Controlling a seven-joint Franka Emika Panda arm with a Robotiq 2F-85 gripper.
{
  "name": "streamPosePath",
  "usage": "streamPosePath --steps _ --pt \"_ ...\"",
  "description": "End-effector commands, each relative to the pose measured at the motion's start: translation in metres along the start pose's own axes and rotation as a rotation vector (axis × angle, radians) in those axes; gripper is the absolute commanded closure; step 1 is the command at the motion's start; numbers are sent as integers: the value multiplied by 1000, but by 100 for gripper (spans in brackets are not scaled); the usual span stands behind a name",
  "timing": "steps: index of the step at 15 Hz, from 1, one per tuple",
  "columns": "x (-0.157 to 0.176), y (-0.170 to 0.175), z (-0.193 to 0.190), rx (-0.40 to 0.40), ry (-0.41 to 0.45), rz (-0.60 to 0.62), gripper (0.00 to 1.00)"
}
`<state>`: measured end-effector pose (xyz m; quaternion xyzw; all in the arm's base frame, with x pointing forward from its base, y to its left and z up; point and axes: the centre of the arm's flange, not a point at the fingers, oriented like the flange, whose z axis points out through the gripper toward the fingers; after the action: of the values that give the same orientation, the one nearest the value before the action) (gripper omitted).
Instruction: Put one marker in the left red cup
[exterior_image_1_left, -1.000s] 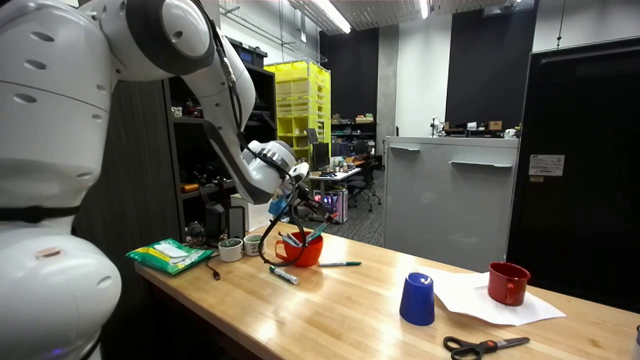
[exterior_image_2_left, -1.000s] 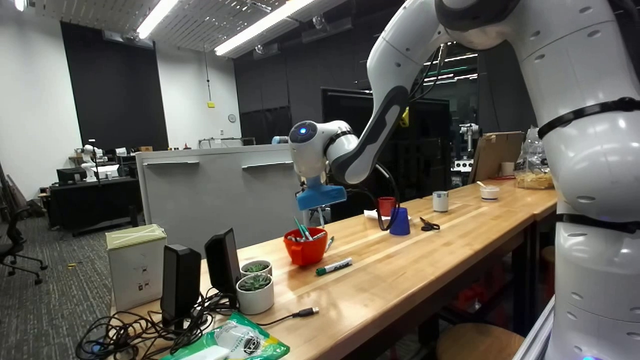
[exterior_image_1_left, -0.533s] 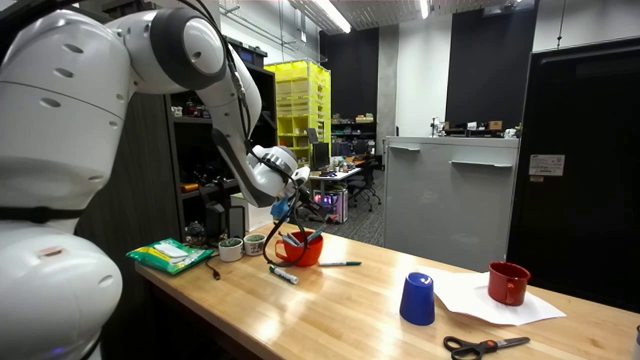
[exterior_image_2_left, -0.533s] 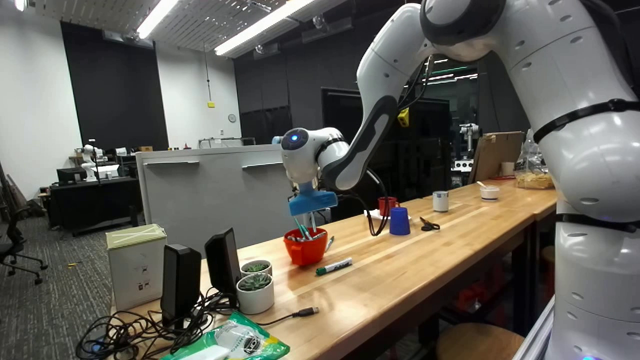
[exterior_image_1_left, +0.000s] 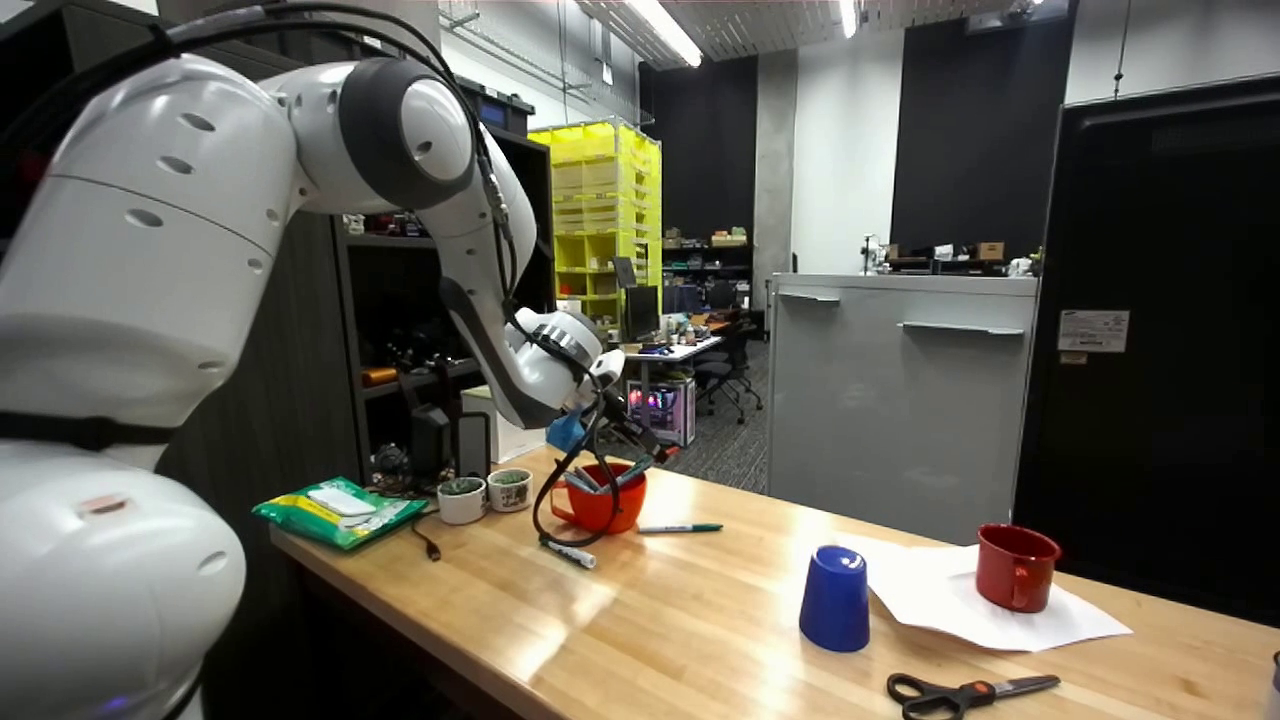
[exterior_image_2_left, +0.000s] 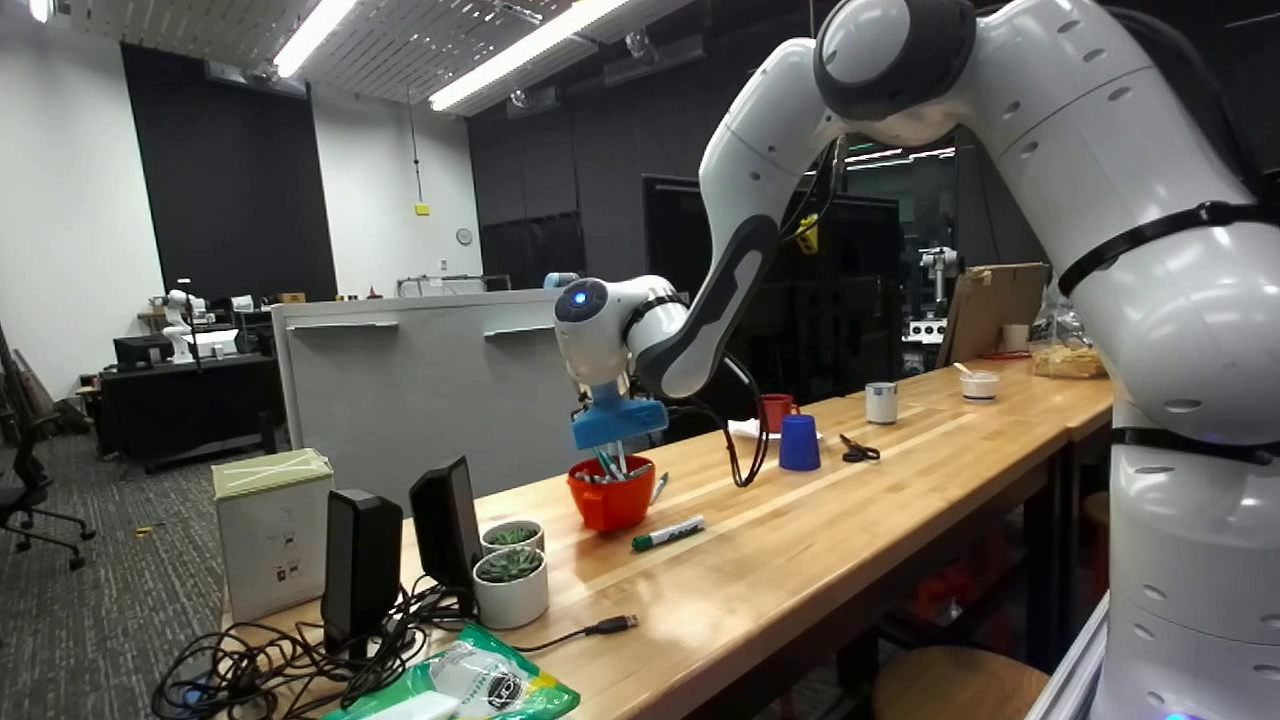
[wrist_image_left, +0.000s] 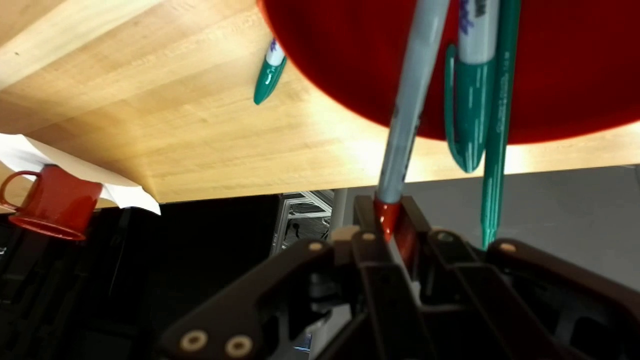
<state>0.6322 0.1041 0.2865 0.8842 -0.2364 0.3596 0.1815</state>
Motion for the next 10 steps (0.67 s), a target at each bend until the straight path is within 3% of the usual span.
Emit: streamPosePath --steps 1,10 --pt "1 -7 4 -10 3 12 96" --pt "-2 -6 -13 4 22 10 96"
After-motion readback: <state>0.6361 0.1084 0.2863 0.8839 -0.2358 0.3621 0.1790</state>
